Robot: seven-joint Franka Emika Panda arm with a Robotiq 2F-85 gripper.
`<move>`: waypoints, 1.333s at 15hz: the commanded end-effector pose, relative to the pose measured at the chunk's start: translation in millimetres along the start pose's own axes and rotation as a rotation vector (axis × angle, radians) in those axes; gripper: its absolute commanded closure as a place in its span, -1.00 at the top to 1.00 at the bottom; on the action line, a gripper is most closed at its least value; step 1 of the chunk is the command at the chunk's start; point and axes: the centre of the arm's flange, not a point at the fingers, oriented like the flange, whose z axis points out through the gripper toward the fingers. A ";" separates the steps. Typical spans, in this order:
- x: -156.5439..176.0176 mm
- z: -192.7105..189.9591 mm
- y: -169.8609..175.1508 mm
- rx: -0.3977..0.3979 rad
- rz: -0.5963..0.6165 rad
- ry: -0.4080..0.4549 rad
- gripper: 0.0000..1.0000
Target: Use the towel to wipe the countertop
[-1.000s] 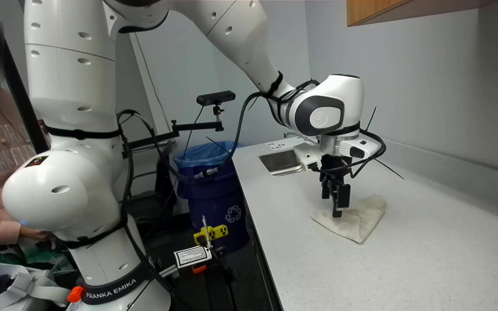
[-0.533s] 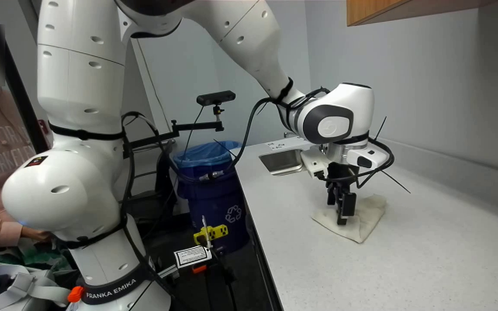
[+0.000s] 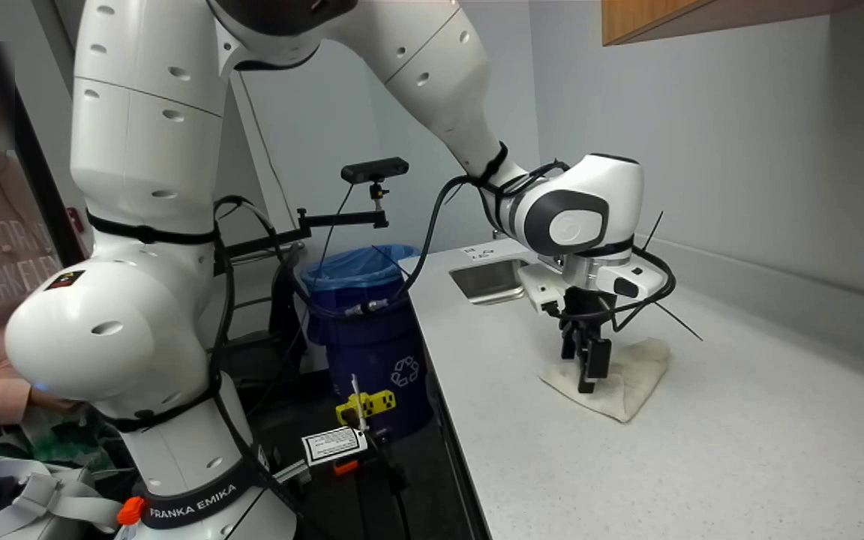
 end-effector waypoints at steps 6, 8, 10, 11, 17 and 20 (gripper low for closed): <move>5.5 0.3 -3.1 0.032 -0.006 -0.012 -0.33; 4.9 -0.7 -0.7 0.035 0.001 -0.010 -0.62; 2.0 -3.9 3.3 0.041 0.011 -0.010 -0.89; -1.4 -7.4 6.3 0.038 0.016 -0.012 -1.00; -37.2 -32.7 22.8 0.008 -0.013 -0.043 -0.98; -63.3 -44.1 32.9 -0.006 -0.038 -0.097 -0.98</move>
